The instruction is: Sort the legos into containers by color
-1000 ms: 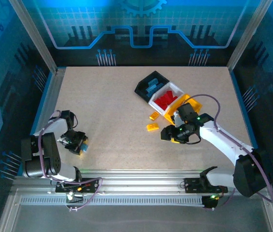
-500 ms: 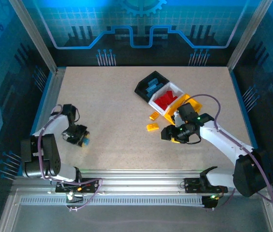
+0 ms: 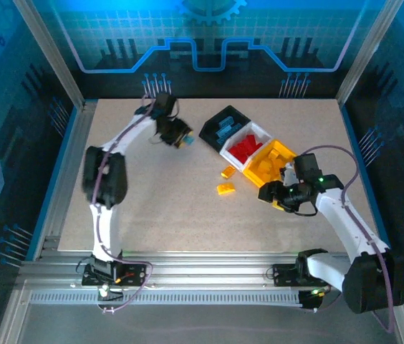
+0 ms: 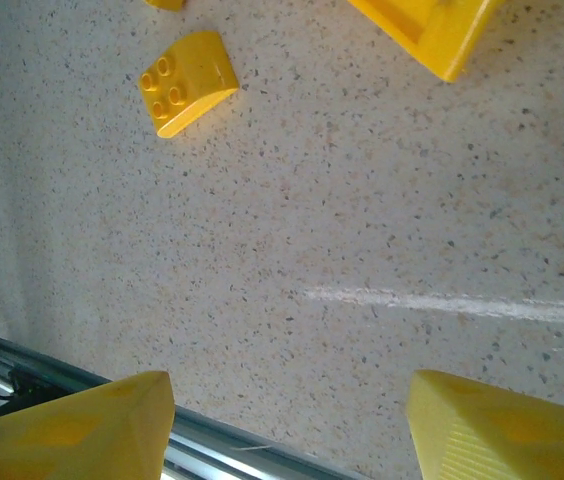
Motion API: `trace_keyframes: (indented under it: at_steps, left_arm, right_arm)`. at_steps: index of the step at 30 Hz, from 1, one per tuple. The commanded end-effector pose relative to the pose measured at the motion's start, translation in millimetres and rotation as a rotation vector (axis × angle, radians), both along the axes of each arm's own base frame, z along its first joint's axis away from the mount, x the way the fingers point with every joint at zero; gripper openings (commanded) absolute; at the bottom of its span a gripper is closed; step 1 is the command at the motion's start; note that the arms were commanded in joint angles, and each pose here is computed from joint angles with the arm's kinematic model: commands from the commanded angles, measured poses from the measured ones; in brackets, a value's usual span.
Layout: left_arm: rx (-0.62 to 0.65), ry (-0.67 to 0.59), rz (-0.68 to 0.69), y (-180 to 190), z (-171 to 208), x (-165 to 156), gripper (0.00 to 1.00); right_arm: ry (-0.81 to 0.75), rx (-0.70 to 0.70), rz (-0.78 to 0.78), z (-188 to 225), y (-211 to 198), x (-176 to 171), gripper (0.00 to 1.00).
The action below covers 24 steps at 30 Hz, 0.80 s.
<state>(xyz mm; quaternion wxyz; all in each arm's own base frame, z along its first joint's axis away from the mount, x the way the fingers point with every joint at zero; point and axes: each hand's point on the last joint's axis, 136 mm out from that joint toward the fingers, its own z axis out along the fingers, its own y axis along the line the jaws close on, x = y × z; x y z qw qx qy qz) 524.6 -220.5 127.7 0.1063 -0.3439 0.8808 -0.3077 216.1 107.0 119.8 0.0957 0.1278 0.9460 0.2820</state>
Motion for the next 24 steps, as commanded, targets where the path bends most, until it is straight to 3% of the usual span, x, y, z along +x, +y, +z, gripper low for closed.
trace_keyframes:
  at_steps: [1,7,12,16,24]
  left_arm:
    - [-0.065,-0.034,-0.081,-41.0,5.6,29.1,0.42]
    - [-0.207,-0.066,-0.035,-74.8,-24.1,69.9,0.43]
    - [-0.214,-0.106,-0.085,-82.7,-11.6,65.3,0.47]
    - [-0.03,-0.116,-0.171,-48.9,13.9,27.5,0.55]
    - [0.438,0.191,-0.387,53.9,-0.7,-105.7,0.67]
  right_arm:
    - [0.017,0.015,-0.016,4.0,-5.2,-10.8,0.64]
    - [0.009,0.016,-0.048,9.0,-11.3,-13.4,0.64]
    - [0.01,0.019,-0.044,11.6,-11.8,-12.0,0.64]
    - [0.02,0.033,-0.032,9.8,-8.3,-9.9,0.64]
    - [0.048,0.039,0.023,-0.1,7.7,-3.0,0.64]
